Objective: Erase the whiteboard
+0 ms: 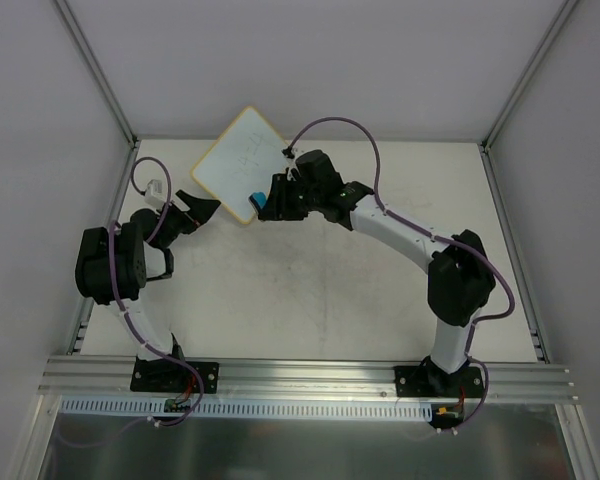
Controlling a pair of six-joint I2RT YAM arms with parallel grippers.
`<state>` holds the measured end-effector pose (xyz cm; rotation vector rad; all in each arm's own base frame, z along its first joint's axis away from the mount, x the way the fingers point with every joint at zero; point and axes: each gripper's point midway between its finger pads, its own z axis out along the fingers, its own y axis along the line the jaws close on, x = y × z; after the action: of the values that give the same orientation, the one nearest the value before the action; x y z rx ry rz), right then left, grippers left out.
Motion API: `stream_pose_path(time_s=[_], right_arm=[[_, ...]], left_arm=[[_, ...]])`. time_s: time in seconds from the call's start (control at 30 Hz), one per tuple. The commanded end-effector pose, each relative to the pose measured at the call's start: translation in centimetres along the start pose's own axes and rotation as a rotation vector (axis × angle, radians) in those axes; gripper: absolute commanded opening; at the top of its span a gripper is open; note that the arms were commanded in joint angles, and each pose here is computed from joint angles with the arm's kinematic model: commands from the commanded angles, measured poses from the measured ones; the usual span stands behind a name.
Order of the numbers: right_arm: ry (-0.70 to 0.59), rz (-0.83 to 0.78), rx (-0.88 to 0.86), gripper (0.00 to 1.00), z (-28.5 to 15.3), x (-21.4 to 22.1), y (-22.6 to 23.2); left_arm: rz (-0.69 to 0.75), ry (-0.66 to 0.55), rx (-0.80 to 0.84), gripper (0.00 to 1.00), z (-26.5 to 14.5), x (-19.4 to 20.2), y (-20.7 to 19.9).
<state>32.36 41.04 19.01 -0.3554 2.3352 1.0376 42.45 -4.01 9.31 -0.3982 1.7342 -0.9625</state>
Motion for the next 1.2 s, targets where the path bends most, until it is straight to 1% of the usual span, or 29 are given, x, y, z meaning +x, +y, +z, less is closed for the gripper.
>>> stream_pose_path(time_s=[0.0, 0.23, 0.3, 0.43, 0.57, 0.67, 0.73, 0.8, 0.83, 0.97, 1.07, 1.17], right_arm=[[-0.050, -0.003, -0.070, 0.00, 0.0, -2.8, 2.1], [-0.043, 0.049, -0.077, 0.00, 2.6, -4.1, 1.6], [-0.037, 0.072, -0.058, 0.00, 3.8, -4.1, 0.6], [-0.038, 0.099, -0.029, 0.00, 5.5, -4.5, -1.0], [-0.043, 0.100, -0.024, 0.00, 6.5, -5.0, -1.6], [-0.049, 0.092, -0.001, 0.00, 7.1, -5.0, -2.4], [-0.057, 0.089, 0.004, 0.00, 7.2, -5.3, -2.6], [-0.054, 0.083, 0.006, 0.00, 7.7, -5.3, -2.9], [-0.058, 0.082, 0.003, 0.00, 7.7, -5.5, -2.7], [-0.066, 0.076, 0.000, 0.00, 8.2, -6.0, -3.0], [-0.080, 0.067, -0.006, 0.00, 8.5, -6.5, -2.9], [-0.082, 0.063, -0.013, 0.00, 8.9, -6.8, -2.9]], left_arm=[[0.311, -0.209, 0.249, 0.99, 0.6, -5.2, -5.6], [0.318, -0.197, 0.272, 0.99, 1.3, -5.2, -5.7], [0.323, -0.196, 0.283, 0.99, 1.6, -5.1, -6.0], [0.333, -0.195, 0.303, 0.93, 2.0, -5.0, -6.8], [0.328, -0.186, 0.315, 0.81, 2.5, -4.7, -7.1], [0.331, -0.190, 0.319, 0.77, 2.8, -4.6, -7.4], [0.332, -0.188, 0.323, 0.72, 2.9, -4.5, -7.5], [0.324, -0.186, 0.330, 0.69, 3.2, -4.6, -7.6], [0.322, -0.181, 0.332, 0.65, 3.3, -4.5, -7.6], [0.324, -0.177, 0.340, 0.57, 3.7, -4.3, -7.7], [0.310, -0.170, 0.344, 0.45, 4.0, -4.2, -7.4], [0.305, -0.164, 0.358, 0.36, 4.4, -4.4, -7.6]])
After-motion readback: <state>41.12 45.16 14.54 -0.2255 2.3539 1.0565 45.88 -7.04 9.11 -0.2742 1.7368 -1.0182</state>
